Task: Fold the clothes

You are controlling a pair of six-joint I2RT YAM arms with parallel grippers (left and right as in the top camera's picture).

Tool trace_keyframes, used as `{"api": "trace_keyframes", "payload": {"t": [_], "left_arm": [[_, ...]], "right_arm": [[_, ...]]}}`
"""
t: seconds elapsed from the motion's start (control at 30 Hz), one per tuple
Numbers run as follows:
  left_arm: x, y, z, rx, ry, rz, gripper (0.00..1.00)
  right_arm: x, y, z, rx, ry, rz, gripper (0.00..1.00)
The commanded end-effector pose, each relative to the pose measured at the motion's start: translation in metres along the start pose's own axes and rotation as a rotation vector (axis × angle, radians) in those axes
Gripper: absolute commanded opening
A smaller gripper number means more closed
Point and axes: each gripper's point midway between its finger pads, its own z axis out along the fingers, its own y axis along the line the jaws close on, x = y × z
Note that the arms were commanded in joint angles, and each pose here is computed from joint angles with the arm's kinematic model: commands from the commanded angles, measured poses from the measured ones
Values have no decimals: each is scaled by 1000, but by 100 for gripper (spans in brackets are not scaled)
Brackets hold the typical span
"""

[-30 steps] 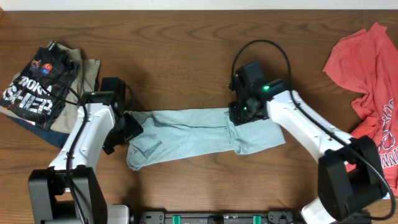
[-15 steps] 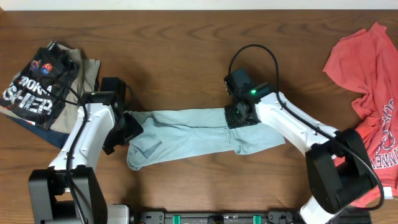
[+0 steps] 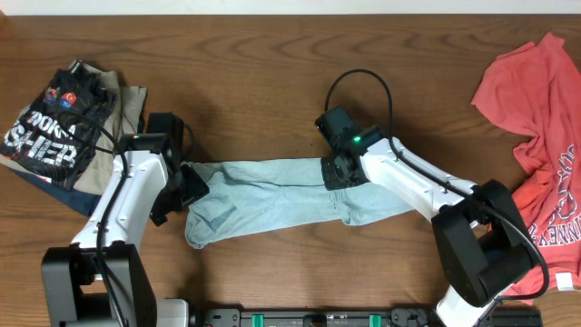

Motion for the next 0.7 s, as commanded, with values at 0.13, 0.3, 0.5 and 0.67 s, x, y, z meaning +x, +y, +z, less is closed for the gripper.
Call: {"api": "trace_keyframes", "payload": {"t": [0.13,0.3,0.5,0.67], "left_arm": [[2,2,-1,3,0,1,75],[2,2,-1,3,0,1,75],[2,2,-1,3,0,1,75],[2,2,-1,3,0,1,75]], "right_arm": [[-10,-3,1,39,-56,26,1],[-33,19,-9,-74,-107,13,1],[-32,26,-13,-119,-91,13,1],[-37,31,-15,-145,-104,34,1]]}}
